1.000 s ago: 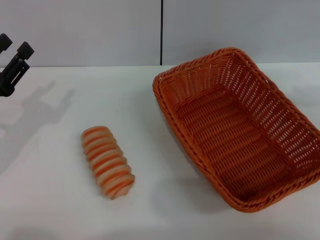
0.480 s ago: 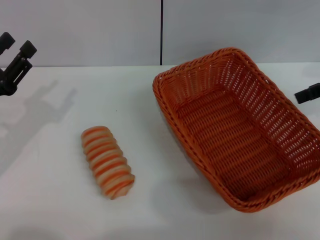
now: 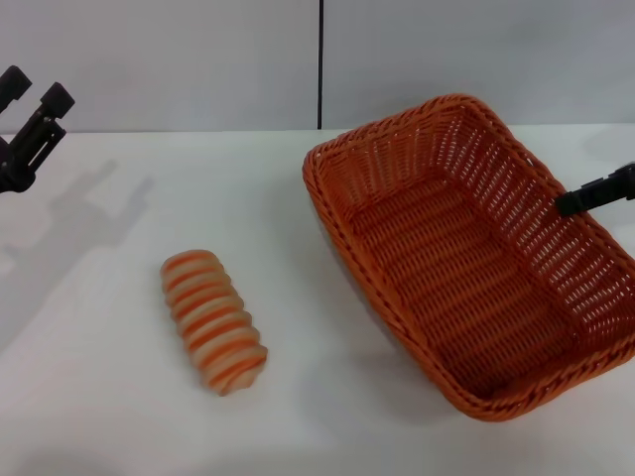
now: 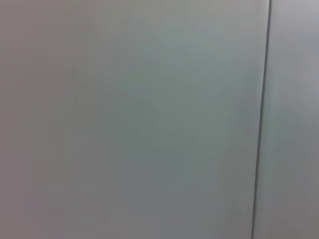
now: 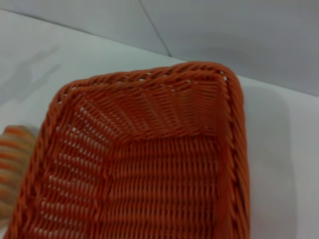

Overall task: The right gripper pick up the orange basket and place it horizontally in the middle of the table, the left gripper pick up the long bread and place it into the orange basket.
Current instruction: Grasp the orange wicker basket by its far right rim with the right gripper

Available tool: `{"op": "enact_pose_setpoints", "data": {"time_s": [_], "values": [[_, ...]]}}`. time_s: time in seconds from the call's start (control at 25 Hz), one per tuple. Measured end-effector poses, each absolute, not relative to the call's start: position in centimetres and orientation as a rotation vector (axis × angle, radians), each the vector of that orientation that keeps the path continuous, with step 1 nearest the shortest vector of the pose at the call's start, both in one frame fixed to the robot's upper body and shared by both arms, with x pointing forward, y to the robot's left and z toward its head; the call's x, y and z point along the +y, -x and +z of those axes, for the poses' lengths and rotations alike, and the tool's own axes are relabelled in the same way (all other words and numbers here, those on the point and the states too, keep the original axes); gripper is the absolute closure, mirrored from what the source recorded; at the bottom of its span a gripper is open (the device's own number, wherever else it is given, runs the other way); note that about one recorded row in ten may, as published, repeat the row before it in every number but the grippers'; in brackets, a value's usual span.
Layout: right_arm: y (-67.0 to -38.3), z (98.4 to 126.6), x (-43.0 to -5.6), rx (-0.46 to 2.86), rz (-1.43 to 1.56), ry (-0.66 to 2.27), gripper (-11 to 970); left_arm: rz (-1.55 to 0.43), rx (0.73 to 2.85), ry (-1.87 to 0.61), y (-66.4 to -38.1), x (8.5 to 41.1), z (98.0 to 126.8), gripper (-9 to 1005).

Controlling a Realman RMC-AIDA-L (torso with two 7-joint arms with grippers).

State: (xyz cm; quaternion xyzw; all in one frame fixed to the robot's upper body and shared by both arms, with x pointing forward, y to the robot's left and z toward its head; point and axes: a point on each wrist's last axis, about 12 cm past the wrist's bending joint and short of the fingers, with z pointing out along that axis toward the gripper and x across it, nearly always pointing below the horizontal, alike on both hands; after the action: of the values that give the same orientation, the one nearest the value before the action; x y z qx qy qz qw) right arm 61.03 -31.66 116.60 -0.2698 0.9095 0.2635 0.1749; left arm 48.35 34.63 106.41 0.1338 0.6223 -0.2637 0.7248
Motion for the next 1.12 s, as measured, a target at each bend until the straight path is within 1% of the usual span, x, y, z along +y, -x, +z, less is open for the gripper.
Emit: {"op": "enact_pose_setpoints", "data": {"time_s": [0.08, 0.24, 0.6, 0.8, 0.92, 1.12], "values": [[-61.0, 115.9, -31.6, 2.569, 0.749, 0.745, 269, -0.582, 1.372, -0.294, -48.3, 34.7, 106.4, 406], [-61.0, 115.3, -31.3, 2.555, 0.753, 0.748, 269, -0.583, 1.371, -0.293, -48.2, 34.7, 106.4, 406], [-60.9, 114.6, -30.3, 2.529, 0.759, 0.78, 270, -0.587, 1.368, -0.295, -48.3, 34.6, 106.5, 407], [-60.9, 114.3, -30.1, 2.521, 0.755, 0.787, 487, -0.584, 1.371, -0.286, -48.1, 34.7, 106.4, 407], [-60.9, 114.3, -30.3, 2.516, 0.753, 0.781, 719, -0.583, 1.372, -0.284, -48.1, 34.8, 106.3, 407], [-60.8, 114.2, -30.4, 2.504, 0.758, 0.787, 792, -0.585, 1.373, -0.284, -48.1, 34.8, 106.3, 407]]}}
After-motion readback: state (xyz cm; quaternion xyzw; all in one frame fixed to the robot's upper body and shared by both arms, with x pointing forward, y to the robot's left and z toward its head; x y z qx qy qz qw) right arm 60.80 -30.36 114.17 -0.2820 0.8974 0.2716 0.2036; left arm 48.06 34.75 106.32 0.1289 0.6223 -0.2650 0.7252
